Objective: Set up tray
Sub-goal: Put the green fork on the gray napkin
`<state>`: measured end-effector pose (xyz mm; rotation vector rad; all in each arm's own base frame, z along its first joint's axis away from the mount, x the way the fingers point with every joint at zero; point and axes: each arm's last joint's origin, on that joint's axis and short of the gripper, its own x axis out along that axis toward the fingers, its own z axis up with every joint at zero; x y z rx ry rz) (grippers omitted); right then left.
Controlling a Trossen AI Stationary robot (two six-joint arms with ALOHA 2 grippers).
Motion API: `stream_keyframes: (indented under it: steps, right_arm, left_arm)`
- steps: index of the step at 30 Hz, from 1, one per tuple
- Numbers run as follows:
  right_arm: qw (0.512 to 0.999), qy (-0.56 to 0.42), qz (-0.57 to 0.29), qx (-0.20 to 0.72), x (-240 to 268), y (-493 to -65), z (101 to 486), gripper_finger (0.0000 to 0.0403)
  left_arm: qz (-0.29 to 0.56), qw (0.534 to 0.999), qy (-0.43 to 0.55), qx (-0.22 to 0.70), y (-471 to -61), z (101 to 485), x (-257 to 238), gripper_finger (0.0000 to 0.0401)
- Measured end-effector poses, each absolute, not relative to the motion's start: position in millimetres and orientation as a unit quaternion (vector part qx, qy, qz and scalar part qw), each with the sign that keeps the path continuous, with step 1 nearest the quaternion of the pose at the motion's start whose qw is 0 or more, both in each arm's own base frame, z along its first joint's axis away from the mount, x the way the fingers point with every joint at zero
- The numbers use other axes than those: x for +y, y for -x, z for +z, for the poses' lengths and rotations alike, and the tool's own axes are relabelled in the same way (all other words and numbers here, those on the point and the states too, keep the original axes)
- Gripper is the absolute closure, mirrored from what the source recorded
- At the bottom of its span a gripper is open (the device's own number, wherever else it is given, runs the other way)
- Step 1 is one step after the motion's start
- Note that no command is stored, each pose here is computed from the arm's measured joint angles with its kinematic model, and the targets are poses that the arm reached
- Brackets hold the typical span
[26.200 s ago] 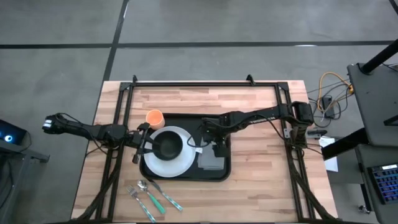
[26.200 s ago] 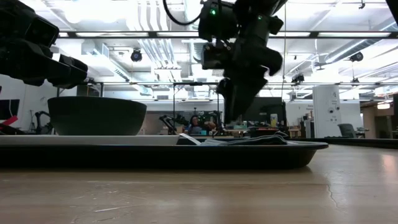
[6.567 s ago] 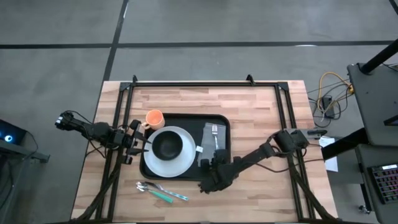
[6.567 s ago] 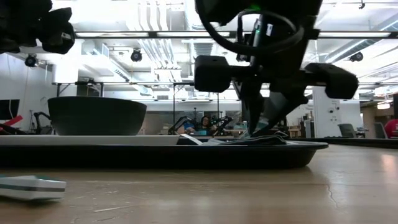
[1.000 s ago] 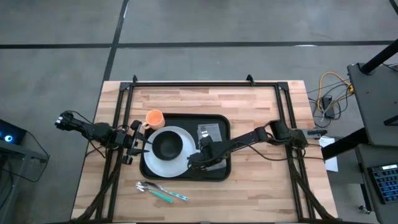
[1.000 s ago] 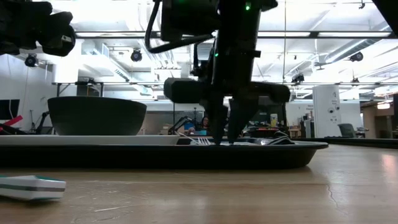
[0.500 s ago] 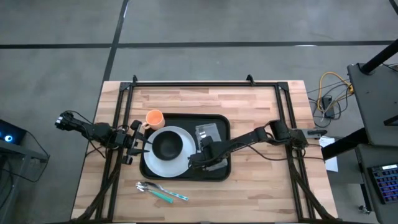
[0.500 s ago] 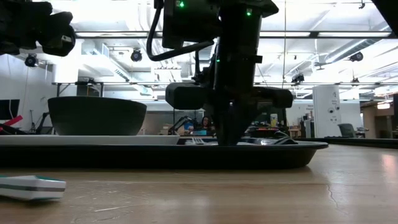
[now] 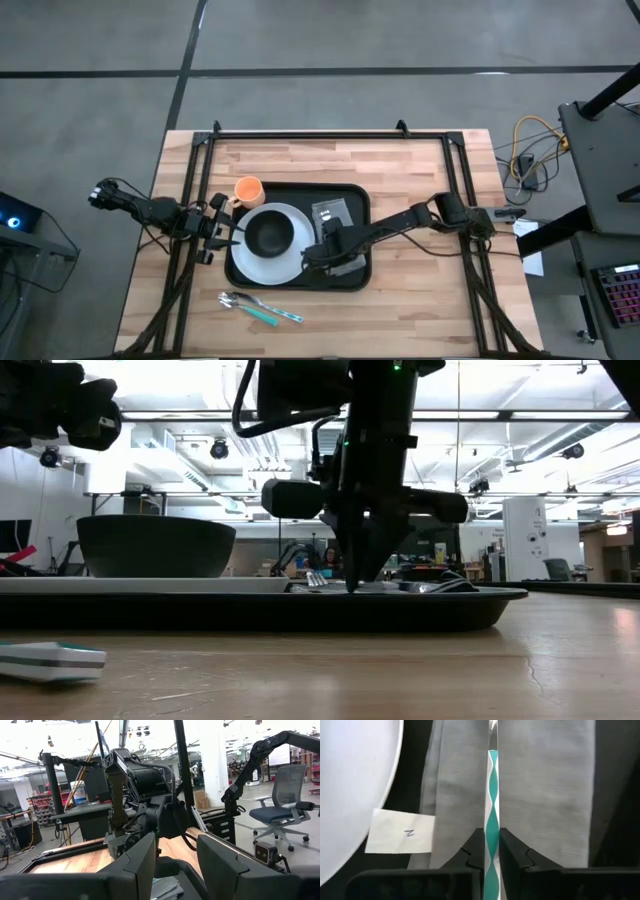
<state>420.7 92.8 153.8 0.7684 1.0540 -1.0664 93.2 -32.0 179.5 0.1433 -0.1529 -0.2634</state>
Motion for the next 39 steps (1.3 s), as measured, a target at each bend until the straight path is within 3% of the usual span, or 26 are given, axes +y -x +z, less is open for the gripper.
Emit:
stream_keyframes:
  steps: [15,26,39]
  right_arm:
    - [0.633,-0.341,-0.501,0.482,91.7,-412.3,154.2,0.0382]
    - [0.634,-0.342,-0.498,0.483,94.0,-412.2,154.3,0.0381]
    - [0.635,-0.341,-0.496,0.484,93.8,-412.2,154.8,0.0304]
  left_arm:
    - [-0.132,0.986,-0.072,-0.072,-93.3,178.8,-32.1,0.0275]
    - [-0.132,0.986,-0.072,-0.072,-93.3,178.8,-32.1,0.0275]
    - [-0.131,0.986,-0.072,-0.072,-93.4,178.8,-32.0,0.0275]
